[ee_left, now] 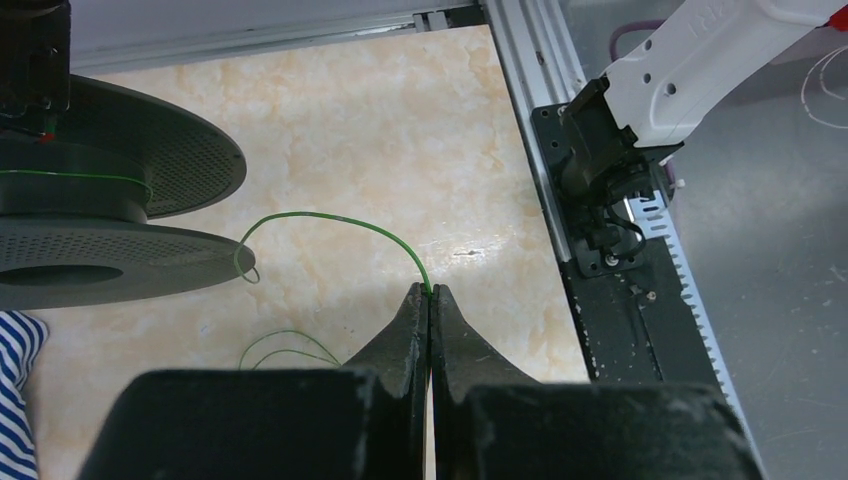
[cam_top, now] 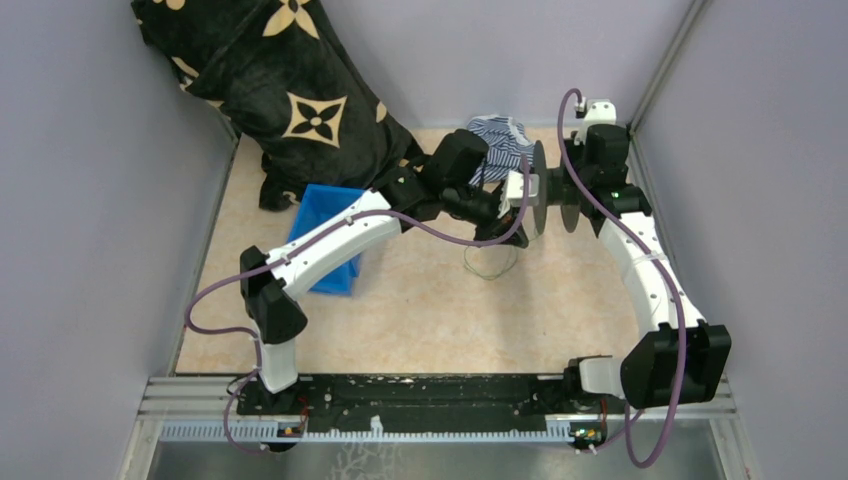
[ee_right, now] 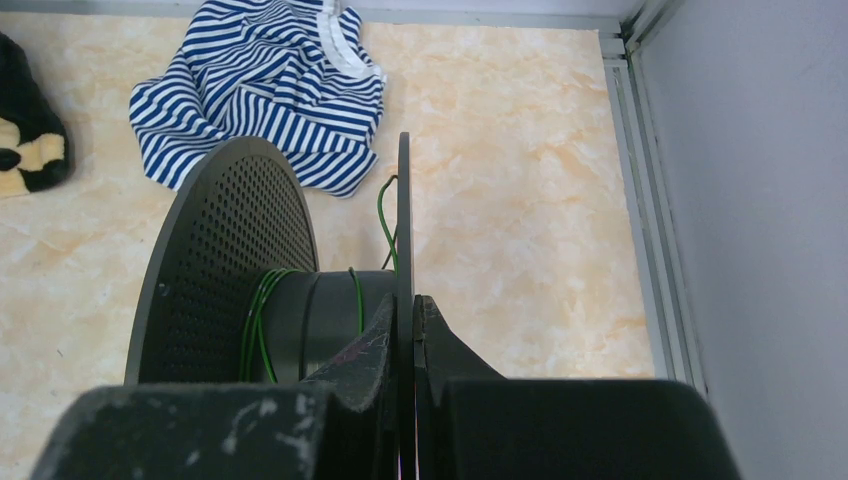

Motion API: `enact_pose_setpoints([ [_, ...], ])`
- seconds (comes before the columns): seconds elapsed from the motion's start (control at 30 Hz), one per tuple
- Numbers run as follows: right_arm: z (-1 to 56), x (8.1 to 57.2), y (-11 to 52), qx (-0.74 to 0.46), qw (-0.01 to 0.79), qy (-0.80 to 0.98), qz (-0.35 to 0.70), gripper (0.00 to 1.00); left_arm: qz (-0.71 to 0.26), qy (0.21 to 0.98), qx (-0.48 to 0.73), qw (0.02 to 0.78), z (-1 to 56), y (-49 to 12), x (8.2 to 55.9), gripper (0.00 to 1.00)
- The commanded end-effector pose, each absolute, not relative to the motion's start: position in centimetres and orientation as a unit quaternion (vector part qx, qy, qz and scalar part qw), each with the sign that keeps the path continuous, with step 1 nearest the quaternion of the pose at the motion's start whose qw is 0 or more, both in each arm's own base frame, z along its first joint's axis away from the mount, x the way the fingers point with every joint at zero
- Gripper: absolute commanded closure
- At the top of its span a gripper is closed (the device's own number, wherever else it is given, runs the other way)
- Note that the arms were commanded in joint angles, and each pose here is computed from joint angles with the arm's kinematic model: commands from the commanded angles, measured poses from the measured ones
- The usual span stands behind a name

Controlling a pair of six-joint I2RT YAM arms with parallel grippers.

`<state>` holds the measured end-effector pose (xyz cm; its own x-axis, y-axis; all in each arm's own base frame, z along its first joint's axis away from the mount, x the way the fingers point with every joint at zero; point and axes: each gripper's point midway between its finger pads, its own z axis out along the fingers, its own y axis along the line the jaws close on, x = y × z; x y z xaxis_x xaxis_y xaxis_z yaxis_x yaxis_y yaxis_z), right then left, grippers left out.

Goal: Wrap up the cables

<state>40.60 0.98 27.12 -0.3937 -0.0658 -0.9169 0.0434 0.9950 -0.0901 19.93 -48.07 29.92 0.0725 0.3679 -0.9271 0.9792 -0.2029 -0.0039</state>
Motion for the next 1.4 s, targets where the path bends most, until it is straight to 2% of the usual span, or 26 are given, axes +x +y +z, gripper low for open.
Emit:
enact_pose_setpoints([
  [0.0, 31.1, 41.0, 1.0, -0.007, 0.607, 0.793, -0.053, 1.0, -0.466, 0.503, 0.621, 0.38, 35.0, -47.6, 18.9, 1.0],
  [0.23, 29.4, 39.9, 1.3, -0.03, 0.59, 0.805, -0.05, 1.0, -0.502, 0.517, 0.569, 0.396, 38.7, -47.9, 20.1, 1.0],
  [0.6, 27.9, 38.7, 2.1, -0.054, 0.577, 0.815, -0.032, 1.0, -0.519, 0.545, 0.51, 0.416, 41.2, -45.9, 23.1, 1.0],
  [1.13, 26.5, 37.6, 3.6, -0.091, 0.564, 0.82, 0.002, 1.0, -0.494, 0.592, 0.449, 0.452, 40.3, -44.7, 30.3, 1.0],
  [1.37, 26.6, 36.7, 4.7, -0.123, 0.567, 0.814, 0.023, 1.0, -0.466, 0.619, 0.42, 0.472, 38.6, -43.4, 35.1, 1.0],
])
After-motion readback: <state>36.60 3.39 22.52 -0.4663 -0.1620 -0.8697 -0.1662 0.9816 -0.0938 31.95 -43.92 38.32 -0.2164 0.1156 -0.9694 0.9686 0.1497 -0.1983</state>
